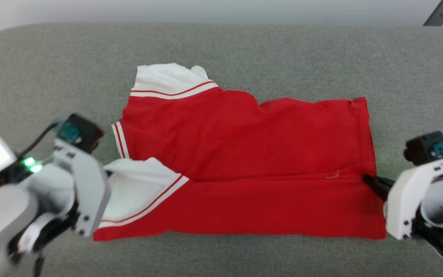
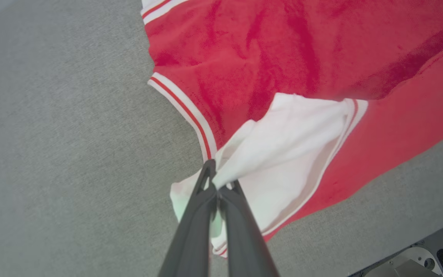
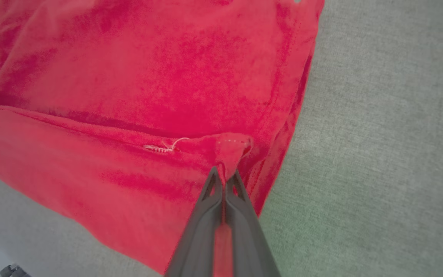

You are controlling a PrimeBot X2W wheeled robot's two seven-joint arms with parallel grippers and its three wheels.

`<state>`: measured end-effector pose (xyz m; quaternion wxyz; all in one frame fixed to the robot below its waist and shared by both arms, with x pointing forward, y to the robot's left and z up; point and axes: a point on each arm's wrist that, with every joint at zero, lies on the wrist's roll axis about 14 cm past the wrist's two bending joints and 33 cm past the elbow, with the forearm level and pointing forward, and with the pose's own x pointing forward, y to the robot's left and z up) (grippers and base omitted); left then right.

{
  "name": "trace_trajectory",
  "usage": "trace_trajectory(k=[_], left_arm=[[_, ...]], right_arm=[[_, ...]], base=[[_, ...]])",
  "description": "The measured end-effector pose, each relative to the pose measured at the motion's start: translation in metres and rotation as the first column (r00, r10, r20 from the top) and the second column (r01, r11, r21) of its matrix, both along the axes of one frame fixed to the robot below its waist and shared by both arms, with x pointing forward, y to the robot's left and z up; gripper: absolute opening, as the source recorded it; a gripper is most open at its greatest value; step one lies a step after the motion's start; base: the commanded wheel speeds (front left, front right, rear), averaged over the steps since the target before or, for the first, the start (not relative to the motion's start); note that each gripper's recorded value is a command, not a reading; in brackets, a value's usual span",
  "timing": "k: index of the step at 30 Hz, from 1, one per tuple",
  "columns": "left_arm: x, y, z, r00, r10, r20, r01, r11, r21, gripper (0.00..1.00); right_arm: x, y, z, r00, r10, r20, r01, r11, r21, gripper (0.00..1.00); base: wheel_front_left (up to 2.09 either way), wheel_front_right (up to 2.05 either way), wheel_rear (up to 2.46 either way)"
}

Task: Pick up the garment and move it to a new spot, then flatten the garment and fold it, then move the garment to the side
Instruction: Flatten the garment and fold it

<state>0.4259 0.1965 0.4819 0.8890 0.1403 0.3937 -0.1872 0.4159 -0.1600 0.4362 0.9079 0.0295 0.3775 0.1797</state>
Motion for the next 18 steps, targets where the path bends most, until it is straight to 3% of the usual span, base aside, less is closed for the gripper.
trace_trajectory(k=[6,16,17,18], left_arm=[[0.024,-0.007,-0.031,0.997,-0.025,-0.071,0.025,1.0,0.004,0.0],[0.027,-0.002,-0.084,0.969,0.034,-0.245,-0.033,0.999,0.007,0.0],[0.027,-0.001,-0.086,0.966,0.048,-0.255,-0.049,0.999,0.001,0.02],[0.027,-0.001,-0.088,0.963,0.059,-0.264,-0.061,0.998,0.0,0.13]], right_arm=[[0.014,0.006,-0.021,0.999,0.01,-0.046,-0.011,1.0,-0.012,0.0],[0.022,0.013,-0.045,0.994,0.026,-0.108,-0.029,0.999,-0.026,0.0],[0.023,0.014,-0.045,0.994,0.027,-0.106,-0.03,0.999,-0.028,0.0],[0.024,0.015,-0.046,0.994,0.029,-0.106,-0.032,0.999,-0.027,0.0]], base=[[0.0,0.0,0.0],[0.0,0.0,0.0],[0.0,0.0,0.0],[0.0,0.0,0.0]])
